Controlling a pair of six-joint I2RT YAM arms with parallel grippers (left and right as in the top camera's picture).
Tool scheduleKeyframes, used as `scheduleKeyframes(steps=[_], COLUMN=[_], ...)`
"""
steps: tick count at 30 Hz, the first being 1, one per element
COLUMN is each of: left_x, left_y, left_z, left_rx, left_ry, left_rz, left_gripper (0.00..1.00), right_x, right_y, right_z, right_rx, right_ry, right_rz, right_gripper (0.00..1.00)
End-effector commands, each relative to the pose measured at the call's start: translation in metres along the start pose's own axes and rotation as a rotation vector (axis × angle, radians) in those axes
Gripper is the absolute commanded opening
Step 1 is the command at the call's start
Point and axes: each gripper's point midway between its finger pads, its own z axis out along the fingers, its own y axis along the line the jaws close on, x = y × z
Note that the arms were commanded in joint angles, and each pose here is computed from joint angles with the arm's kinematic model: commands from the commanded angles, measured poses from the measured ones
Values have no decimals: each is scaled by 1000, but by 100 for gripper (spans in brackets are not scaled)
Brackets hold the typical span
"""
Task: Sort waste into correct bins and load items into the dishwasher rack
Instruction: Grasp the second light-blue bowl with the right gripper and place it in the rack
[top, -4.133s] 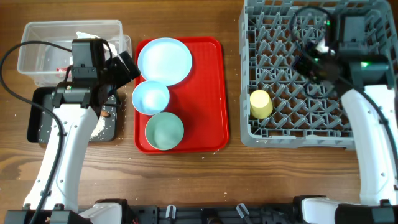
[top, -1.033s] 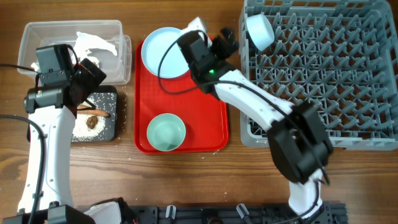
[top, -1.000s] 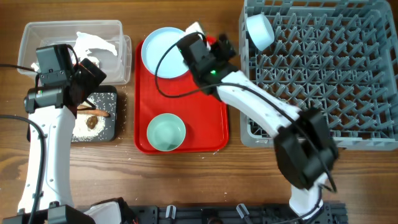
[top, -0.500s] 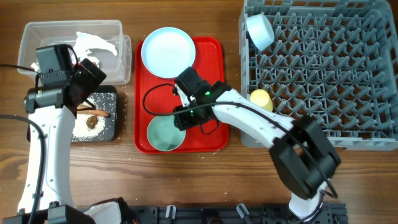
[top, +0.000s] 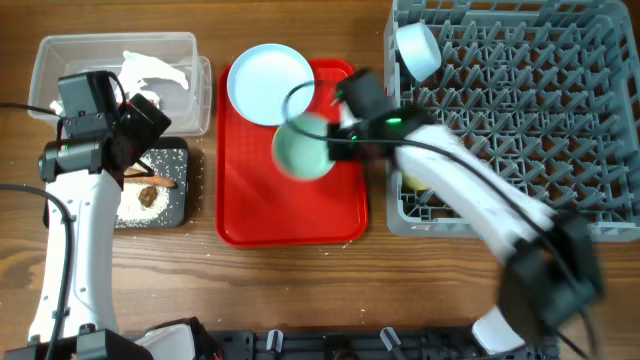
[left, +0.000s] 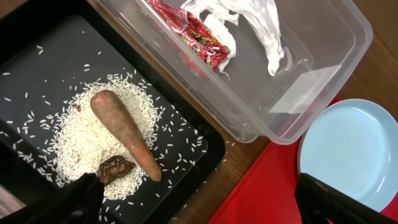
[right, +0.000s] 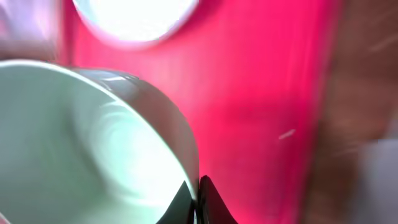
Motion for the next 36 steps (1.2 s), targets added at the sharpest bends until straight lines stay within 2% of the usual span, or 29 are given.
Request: scheduleKeyframes(steps=[1,3,4,7,8,10,12,15,18,20,22,25,28,30,31,33,34,35,36], left_x=[-9,-9,-9,-9,-9,-9,-9,-9,-9,-9,-9,-9,-9,-9,-9,-9,-9,-9,-9], left_y=[0,0,0,0,0,0,0,0,0,0,0,0,0,0,0,0,0,0,0], left_z=[-6,-6,-6,-6,-6,-6,-6,-6,-6,-6,-6,-6,-6,-6,-6,-6,-6,-6,-6], left_rx=[-1,-1,-1,-1,-1,-1,-1,-1,-1,-1,-1,-1,-1,-1,-1,-1,-1,-1,-1], left_ry=[-32,-32,-32,-32,-32,-32,-32,-32,-32,-32,-32,-32,-32,-32,-32,-32,-32,-32,-32], left_rz=[-21,-21,-21,-21,-21,-21,-21,-21,-21,-21,-21,-21,-21,-21,-21,-21,-21,-21,-21], left_gripper=[100,100,100,100,100,100,100,100,100,100,100,100,100,100,100,100,100,100,100], right_x=[-75,-80,-79,-80,-85,-90,-88,-79,-76,-80,-81,-80,-70,-66,-65,-64,-63,-63,-63], right_y=[-86,-130,-137,-146,-154,-160,-167,-175,-178,-182,-184,-178,-153,-141,-137,-131,-127,-125,-124], right_z=[-144,-229,-239,-212,-193,-152,-100,-63,-59,-85,-91,-83,-45,-39,-38,-36,-36,-35,-35], right_rx=[490,862,946,1075,1194,1300,1347,1364,1393,1544,1579,1533,1322,1291,1287,1280,1275,1273,1271], right_ry=[-537,-736,-737,-618,-527,-355,-173,-86,-59,-81,-80,-82,-47,-51,-56,-64,-69,-71,-76], right_rz=[96,100,66,-70,-172,-367,-549,-607,-622,-595,-586,-608,-714,-745,-754,-766,-773,-777,-776], right_gripper=[4,4,4,4,4,4,4,4,4,4,4,4,5,13,20,49,78,99,100])
